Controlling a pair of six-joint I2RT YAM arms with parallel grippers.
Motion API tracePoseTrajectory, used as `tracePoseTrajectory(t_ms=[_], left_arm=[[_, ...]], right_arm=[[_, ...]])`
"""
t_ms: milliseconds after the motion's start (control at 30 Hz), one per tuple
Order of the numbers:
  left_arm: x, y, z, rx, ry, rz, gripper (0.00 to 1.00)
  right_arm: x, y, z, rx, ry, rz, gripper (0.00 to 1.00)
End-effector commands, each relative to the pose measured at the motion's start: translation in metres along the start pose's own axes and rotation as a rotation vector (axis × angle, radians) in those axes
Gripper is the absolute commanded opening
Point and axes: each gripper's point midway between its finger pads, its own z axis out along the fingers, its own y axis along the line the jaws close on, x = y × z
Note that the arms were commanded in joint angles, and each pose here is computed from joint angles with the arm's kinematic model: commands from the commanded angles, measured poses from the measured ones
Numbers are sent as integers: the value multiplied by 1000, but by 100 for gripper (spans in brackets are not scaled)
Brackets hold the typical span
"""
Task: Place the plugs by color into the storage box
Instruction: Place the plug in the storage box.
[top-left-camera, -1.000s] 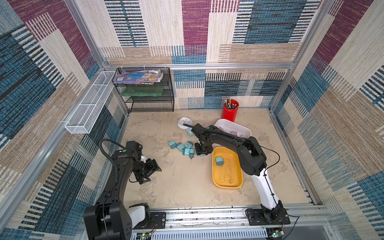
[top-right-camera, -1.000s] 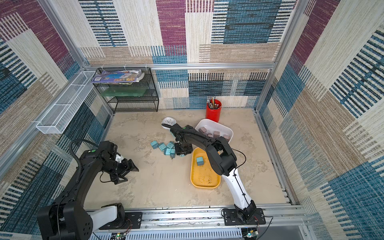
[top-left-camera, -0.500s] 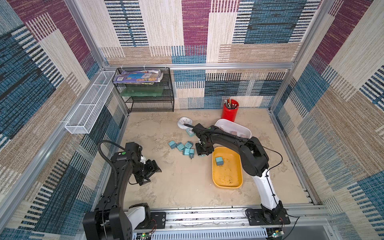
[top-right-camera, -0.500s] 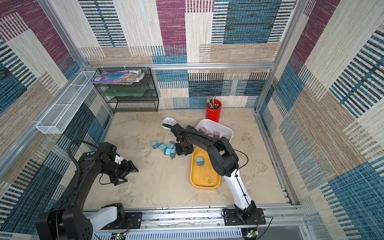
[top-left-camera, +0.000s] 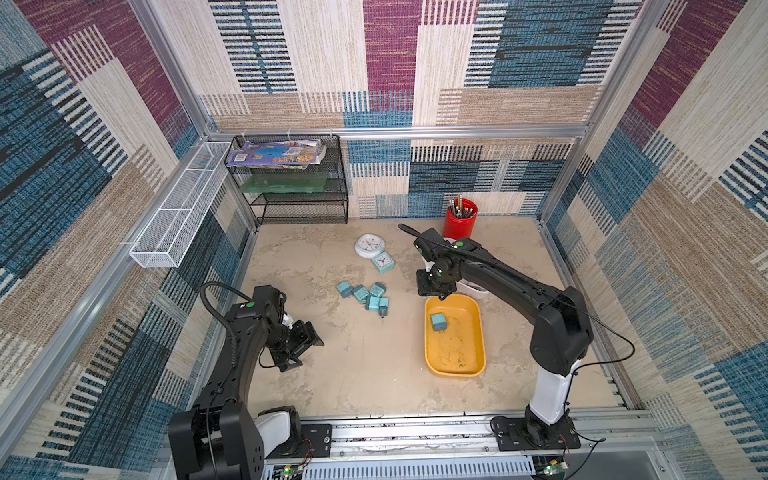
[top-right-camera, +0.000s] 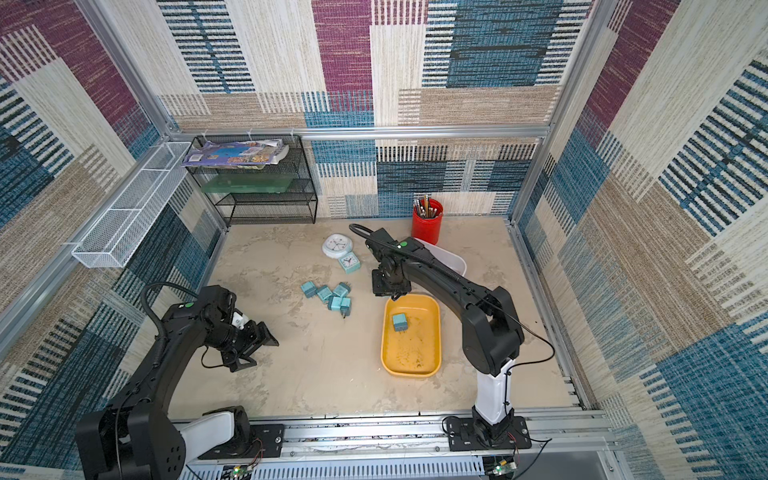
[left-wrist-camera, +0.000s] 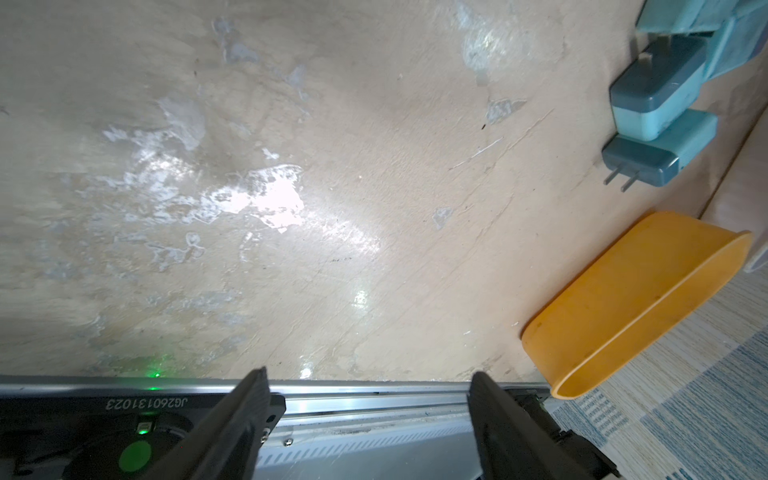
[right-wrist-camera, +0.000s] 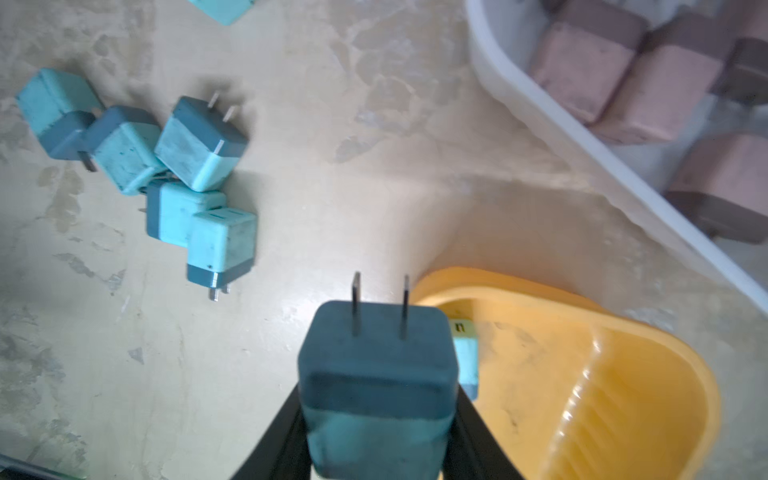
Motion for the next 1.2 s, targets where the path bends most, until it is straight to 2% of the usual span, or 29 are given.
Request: tracePoseTrajectory(t_ms=[0,300,567,700,867,1033,1167], left_arm=[[-4,-4,-2,9,-7,6,78],[-4,-2,0,3,0,6,78],[-3,-2,1,6,3,5,78],[-1,-1,1,8,0,3,79],[0,-1,1,12,-3,-1,78],[0,-3,-2,20,-14,-3,78],[0,-3,-3,22,-15,-5,78]], right_arm=[[18,-23,0,36,17,40,33],[61,-80,36,90,89,110,32],[63,-85,72,142,154,59,33],[68,-86,76,153,173,47,41],[65,-85,57,178,152,34,65],[37,-64,9,160,49,36,68],[13,-6,-13,62,-14,-12,69]])
